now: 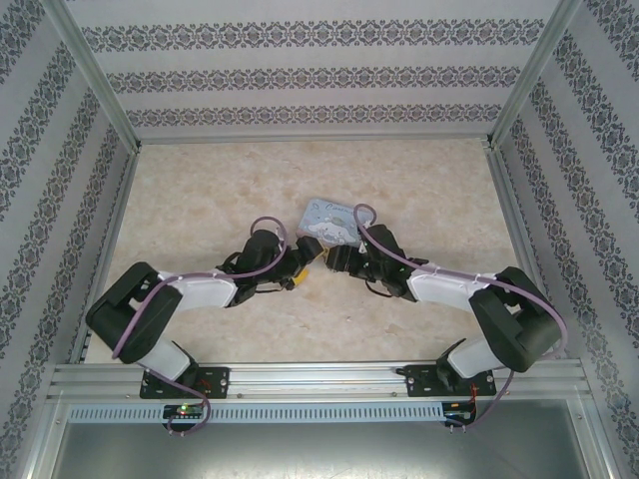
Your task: Unlock the padlock with the key
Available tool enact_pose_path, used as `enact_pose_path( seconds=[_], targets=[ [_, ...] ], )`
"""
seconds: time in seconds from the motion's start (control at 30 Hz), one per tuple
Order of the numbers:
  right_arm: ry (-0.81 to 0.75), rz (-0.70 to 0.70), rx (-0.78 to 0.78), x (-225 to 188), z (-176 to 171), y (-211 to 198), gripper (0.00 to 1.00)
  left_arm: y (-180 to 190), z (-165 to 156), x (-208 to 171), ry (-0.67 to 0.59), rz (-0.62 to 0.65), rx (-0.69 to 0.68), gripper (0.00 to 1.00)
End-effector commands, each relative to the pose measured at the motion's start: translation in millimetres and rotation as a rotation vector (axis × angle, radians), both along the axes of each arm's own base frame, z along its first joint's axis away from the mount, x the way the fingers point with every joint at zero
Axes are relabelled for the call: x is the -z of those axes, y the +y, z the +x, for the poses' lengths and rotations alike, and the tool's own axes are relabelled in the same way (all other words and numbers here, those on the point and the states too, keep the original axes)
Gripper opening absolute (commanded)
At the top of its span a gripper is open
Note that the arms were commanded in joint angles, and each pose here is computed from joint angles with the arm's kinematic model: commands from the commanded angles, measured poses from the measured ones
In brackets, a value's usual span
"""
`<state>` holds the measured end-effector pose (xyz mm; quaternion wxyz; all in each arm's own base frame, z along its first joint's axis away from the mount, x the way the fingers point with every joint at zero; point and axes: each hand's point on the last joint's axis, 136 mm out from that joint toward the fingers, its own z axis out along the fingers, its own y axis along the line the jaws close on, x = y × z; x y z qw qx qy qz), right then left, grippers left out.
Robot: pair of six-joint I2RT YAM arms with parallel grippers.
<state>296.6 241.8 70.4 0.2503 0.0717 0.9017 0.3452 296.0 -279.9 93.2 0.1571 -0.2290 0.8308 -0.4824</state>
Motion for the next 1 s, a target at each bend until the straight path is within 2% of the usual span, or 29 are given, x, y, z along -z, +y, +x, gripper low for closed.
enact_pose_path(
  seconds=[0.0, 0.13, 0.23, 0.4, 0.57, 0.73, 0.97],
  targets=[
    [-0.067, 0.081, 0.024, -31.8, 33.1, 3.5, 0.65, 17.5, -2.1, -4.6, -0.035, 0.124, -0.008, 1.00],
    [-0.086, 0.104, 0.022, -48.4, 61.9, -1.4, 0.65, 27.7, -2.0, -24.9, -0.097, 0.202, 0.000, 1.00],
    [-0.086, 0.114, 0.003, -52.4, 70.7, -3.0, 0.64, 32.9, -1.5, -36.8, -0.133, 0.247, 0.009, 1.00],
    [-0.095, 0.123, -0.038, -46.3, 52.5, -1.9, 0.63, 40.2, -1.8, -41.1, -0.164, 0.321, 0.030, 1.00],
    [-0.095, 0.063, -0.092, -23.8, 32.3, -1.5, 0.61, 49.1, 8.2, -42.9, -0.181, 0.403, 0.041, 1.00],
    [-0.097, -0.013, -0.118, -4.6, 32.0, -2.5, 0.56, 49.9, 19.8, -50.3, -0.188, 0.405, 0.043, 1.00],
    [-0.070, -0.052, -0.190, 16.7, 37.9, 16.9, 0.50, 55.3, 25.4, -48.2, -0.170, 0.393, 0.024, 1.00]
  ],
)
